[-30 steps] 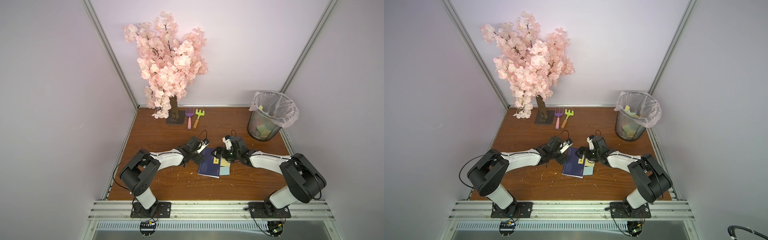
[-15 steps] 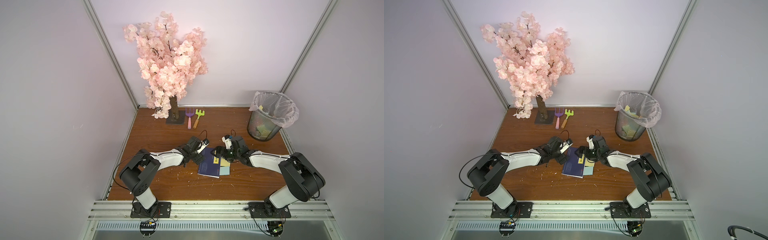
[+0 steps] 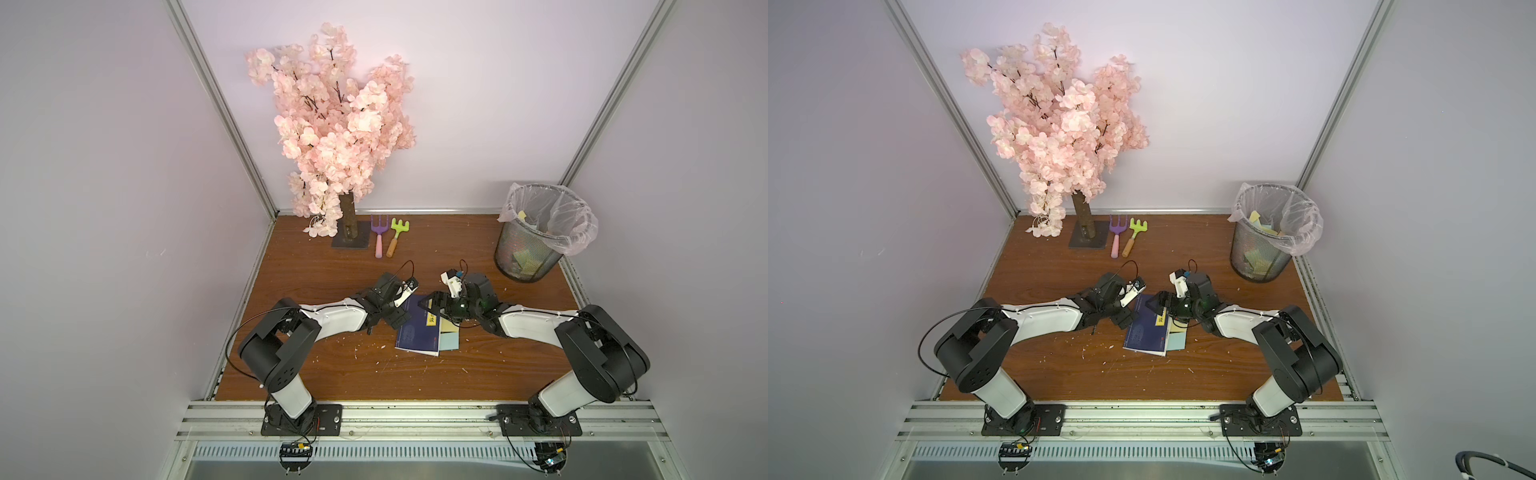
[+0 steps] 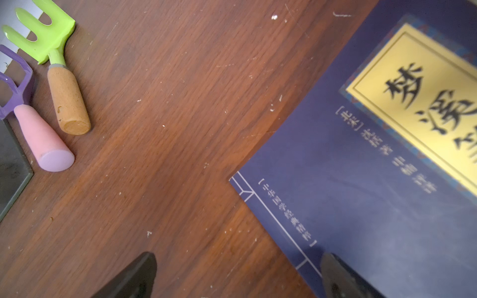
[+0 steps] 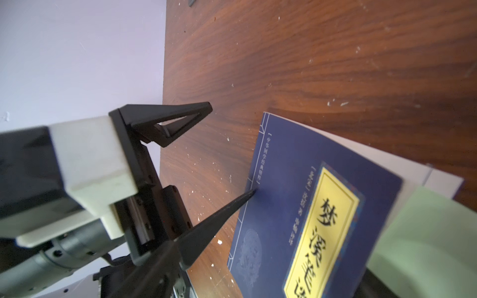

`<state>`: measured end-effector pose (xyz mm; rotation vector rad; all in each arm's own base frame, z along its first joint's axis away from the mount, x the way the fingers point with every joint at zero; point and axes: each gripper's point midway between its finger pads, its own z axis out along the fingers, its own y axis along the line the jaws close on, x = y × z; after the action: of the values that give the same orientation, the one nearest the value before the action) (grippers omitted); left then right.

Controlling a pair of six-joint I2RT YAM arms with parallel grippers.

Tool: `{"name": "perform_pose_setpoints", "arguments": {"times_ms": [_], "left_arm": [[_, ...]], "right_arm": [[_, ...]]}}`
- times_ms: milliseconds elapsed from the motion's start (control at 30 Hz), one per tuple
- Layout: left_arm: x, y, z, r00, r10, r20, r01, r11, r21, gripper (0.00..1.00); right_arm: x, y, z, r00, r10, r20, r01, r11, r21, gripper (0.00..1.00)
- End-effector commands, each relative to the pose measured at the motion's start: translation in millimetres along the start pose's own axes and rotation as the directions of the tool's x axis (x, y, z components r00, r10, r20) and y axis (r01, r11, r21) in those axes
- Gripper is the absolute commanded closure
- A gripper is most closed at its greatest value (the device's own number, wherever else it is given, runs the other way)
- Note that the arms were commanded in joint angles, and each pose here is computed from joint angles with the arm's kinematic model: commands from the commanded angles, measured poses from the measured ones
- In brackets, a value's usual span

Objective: Peel off the used sticky note
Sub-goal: Open the book at the center of the board.

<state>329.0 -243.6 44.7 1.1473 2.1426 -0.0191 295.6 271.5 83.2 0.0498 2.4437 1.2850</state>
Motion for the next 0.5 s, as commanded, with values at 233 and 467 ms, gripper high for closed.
{"name": "perform_pose_setpoints", "arguments": {"times_ms": [233,467], "left_arm": [[8.4,-7.7,-9.7,0.998,0.055,-0.039,-0.054,0.998,0.028,0.01],[-10.9,0.1,-37.8,0.995,0.104,0.000,-0.104,0.994,0.028,0.01]], "right_arm": [[-7.7,7.8,-0.7,1.000,-0.021,0.022,0.021,1.000,-0.010,0.37],[-7.9,-2.2,0.4,1.000,-0.002,0.027,0.001,0.999,0.035,0.67]]}}
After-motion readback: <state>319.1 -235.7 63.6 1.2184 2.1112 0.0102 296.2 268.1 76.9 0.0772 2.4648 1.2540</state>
